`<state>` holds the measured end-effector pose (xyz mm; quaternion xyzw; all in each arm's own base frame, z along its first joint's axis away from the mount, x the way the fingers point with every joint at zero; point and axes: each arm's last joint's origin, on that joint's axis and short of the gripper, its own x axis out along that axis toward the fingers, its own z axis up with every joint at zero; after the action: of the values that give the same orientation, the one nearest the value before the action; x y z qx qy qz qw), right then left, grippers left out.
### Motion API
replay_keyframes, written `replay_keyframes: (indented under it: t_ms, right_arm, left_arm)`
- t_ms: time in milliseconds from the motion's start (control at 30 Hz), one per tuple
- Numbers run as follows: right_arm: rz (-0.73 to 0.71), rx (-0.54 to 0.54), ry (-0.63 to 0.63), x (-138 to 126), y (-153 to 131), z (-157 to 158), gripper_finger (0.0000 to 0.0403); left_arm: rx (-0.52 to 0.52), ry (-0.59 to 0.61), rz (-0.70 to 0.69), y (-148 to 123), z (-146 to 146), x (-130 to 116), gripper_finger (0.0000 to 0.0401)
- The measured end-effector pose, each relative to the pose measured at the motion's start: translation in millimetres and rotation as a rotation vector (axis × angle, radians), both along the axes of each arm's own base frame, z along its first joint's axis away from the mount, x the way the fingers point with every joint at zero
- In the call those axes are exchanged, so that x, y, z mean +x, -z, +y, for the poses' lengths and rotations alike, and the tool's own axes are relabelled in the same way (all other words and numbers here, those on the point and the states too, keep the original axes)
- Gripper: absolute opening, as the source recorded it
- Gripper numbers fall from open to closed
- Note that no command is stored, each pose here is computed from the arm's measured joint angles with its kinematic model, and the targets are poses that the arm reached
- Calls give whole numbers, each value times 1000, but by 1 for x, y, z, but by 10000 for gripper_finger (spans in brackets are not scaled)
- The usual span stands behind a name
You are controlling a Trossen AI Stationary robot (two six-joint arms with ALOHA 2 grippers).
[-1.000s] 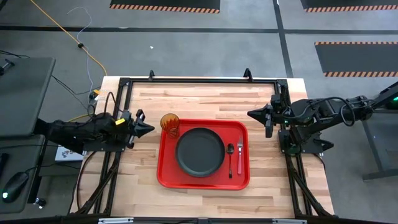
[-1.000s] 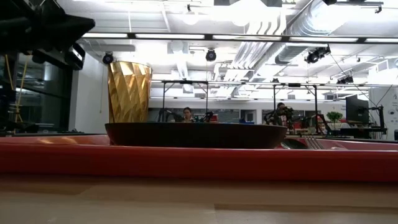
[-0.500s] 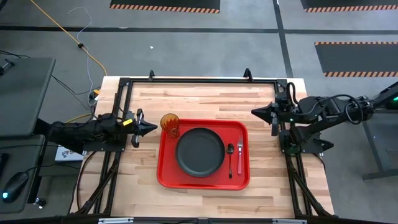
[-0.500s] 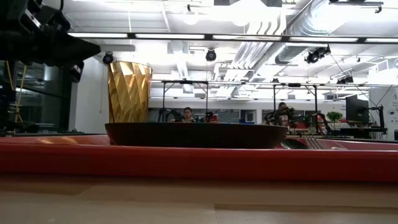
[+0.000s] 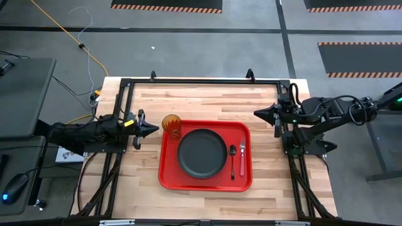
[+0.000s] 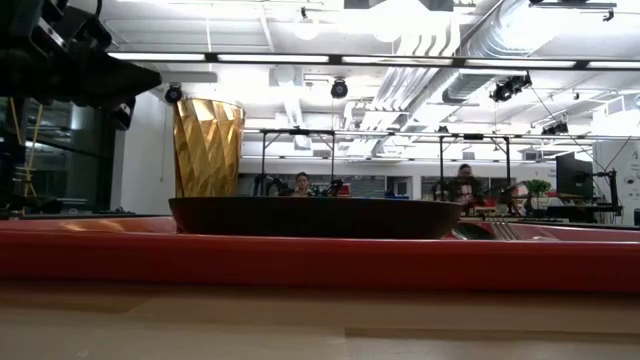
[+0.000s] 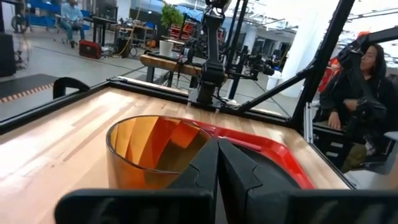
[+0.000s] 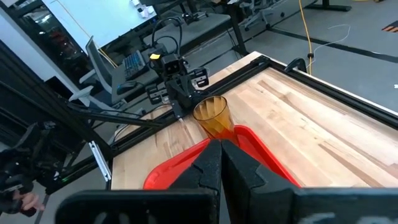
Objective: Pick and place plate/cup/fork/spoon on tray
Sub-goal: Return to Home Position
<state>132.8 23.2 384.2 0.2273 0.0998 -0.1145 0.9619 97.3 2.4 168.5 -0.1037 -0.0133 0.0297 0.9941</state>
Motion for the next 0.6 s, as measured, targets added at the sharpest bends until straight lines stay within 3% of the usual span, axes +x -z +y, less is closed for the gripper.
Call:
replay_keyframes:
  t_ms: [333,600]
  right_arm:
    - [0,-7,-2,0,0,0,0]
    - [47,-28,1,-1,4,0,0]
  left_arm:
    - [45,23,5,0,-1,0,1]
    - [19,23,4,0,-1,0,1]
